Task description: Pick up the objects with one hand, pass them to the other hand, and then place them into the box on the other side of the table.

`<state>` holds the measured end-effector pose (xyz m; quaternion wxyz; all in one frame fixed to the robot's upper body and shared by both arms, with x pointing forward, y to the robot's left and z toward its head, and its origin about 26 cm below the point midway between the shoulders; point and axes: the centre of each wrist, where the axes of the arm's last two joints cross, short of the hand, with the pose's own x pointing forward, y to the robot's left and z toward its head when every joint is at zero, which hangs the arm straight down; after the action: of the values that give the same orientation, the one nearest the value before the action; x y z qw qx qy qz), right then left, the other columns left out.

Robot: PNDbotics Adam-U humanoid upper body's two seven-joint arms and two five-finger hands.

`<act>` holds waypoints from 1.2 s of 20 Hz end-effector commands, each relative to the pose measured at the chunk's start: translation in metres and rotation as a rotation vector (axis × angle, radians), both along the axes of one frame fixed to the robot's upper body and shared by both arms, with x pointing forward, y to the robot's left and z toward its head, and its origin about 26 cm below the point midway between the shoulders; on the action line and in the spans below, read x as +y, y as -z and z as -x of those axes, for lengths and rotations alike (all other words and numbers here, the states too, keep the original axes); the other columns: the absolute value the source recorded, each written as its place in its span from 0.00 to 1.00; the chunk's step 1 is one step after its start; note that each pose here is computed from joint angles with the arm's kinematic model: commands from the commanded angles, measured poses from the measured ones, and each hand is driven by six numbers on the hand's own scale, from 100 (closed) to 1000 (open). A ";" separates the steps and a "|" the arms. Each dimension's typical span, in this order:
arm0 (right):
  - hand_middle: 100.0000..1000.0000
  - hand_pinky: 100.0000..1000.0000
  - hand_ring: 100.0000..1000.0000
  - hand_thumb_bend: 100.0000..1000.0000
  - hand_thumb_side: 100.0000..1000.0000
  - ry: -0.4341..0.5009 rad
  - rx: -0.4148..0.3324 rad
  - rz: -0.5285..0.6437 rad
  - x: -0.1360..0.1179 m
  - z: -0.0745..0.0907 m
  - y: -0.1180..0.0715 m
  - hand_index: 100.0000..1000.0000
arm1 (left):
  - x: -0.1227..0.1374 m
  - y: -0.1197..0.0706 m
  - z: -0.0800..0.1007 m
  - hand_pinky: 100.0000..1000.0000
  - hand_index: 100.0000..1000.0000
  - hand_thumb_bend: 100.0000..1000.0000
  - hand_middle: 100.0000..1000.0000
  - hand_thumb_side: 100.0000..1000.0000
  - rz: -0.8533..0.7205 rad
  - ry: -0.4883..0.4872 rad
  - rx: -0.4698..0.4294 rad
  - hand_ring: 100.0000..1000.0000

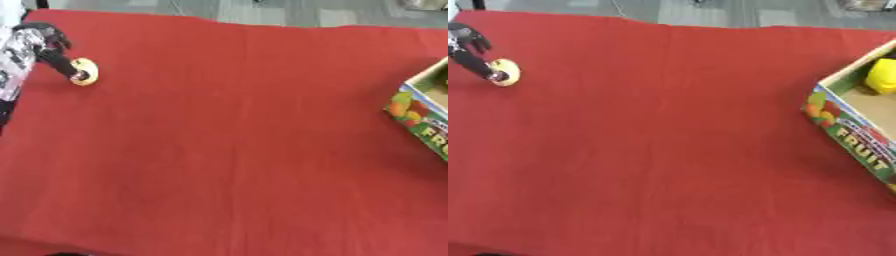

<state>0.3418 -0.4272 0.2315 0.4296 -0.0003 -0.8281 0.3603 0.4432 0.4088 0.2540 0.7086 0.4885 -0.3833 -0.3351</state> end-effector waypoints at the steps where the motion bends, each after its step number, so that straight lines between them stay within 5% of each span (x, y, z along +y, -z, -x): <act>1: 1.00 1.00 1.00 0.00 0.34 0.002 -0.033 0.035 0.000 0.003 -0.012 1.00 | 0.008 -0.013 0.002 0.75 0.80 0.41 0.73 0.10 -0.001 -0.040 -0.036 0.76; 10: 1.00 1.00 1.00 0.00 0.34 0.001 -0.035 0.041 0.000 0.002 -0.011 1.00 | 0.009 -0.003 0.000 0.75 0.79 0.35 0.73 0.11 0.021 -0.036 -0.002 0.77; 15: 1.00 1.00 1.00 0.00 0.34 0.001 -0.034 0.041 -0.001 0.002 -0.010 1.00 | 0.008 0.003 -0.002 0.74 0.67 0.08 0.72 0.10 0.032 -0.021 0.032 0.76; 24: 1.00 1.00 1.00 0.00 0.36 -0.032 -0.042 0.027 0.003 0.001 -0.017 1.00 | 0.005 0.003 -0.002 0.70 0.49 0.00 0.61 0.03 0.026 -0.006 0.025 0.69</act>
<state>0.3438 -0.4238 0.2307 0.4233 0.0084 -0.8290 0.3654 0.4479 0.4092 0.2371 0.7302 0.4616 -0.3698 -0.3420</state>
